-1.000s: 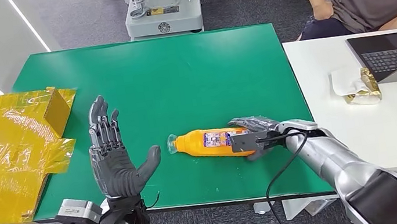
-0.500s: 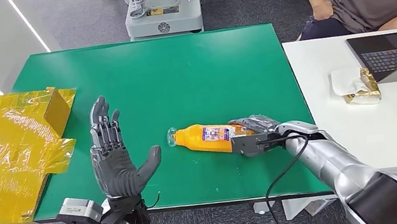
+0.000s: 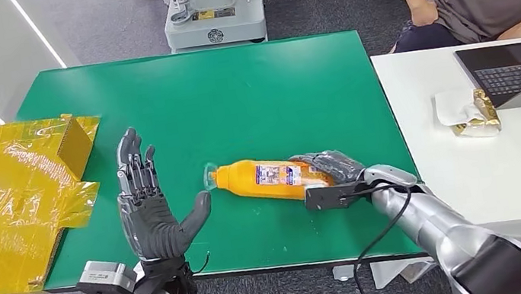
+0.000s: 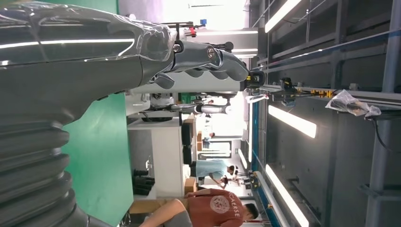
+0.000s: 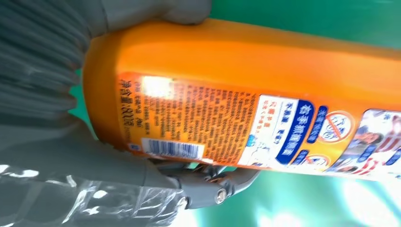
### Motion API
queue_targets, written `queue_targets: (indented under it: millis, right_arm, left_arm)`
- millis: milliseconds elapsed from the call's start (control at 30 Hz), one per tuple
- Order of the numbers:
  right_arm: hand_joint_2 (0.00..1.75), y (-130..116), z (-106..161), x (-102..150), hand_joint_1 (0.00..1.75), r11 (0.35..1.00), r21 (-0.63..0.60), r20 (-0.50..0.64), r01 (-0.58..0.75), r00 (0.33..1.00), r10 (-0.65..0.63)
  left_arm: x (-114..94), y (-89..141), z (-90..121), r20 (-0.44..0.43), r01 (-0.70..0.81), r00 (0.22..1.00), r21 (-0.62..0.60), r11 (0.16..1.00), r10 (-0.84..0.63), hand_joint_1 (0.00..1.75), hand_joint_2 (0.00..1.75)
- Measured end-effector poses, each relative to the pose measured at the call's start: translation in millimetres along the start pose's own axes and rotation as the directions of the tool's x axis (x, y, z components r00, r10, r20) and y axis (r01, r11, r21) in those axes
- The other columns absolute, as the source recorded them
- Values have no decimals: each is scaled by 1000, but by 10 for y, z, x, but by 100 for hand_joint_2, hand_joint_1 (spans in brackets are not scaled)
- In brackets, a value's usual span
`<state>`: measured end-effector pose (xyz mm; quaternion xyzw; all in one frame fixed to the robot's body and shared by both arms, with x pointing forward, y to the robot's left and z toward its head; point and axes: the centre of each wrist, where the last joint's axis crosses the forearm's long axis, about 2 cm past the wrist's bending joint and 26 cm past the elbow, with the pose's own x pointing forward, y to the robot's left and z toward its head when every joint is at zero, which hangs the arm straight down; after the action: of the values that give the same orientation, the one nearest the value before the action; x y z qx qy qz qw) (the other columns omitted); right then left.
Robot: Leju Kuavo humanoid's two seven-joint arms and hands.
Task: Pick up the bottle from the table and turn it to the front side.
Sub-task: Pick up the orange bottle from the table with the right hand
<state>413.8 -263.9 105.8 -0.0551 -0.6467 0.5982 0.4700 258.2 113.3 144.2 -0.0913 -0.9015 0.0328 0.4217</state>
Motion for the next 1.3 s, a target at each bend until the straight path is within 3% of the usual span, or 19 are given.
queue_targets:
  millis: [133,400,600,800,1000,1300]
  right_arm:
    - [175,92,-26,83,175,978,-207,54,5,999,6]
    - [175,183,-43,210,175,889,-458,71,-5,997,42]
    - [175,223,-52,409,175,711,-703,68,-18,993,93]
    - [175,247,4,682,175,618,-786,121,-29,972,200]
    - [175,196,85,881,175,526,-850,154,16,963,219]
    - [175,218,56,1063,175,507,-858,212,75,952,219]
  left_arm:
    - [0,9,-5,7,24,1000,-1,1000,-24,0,175]
    - [-8,127,-222,70,120,990,20,993,-121,0,175]
    - [-51,189,-424,102,137,986,-11,991,-135,0,175]
    - [-124,187,-598,102,129,987,-35,991,-125,0,175]
    - [-196,152,-681,82,114,991,-61,992,-109,0,175]
    - [-279,19,-725,43,58,998,-143,988,-52,0,175]
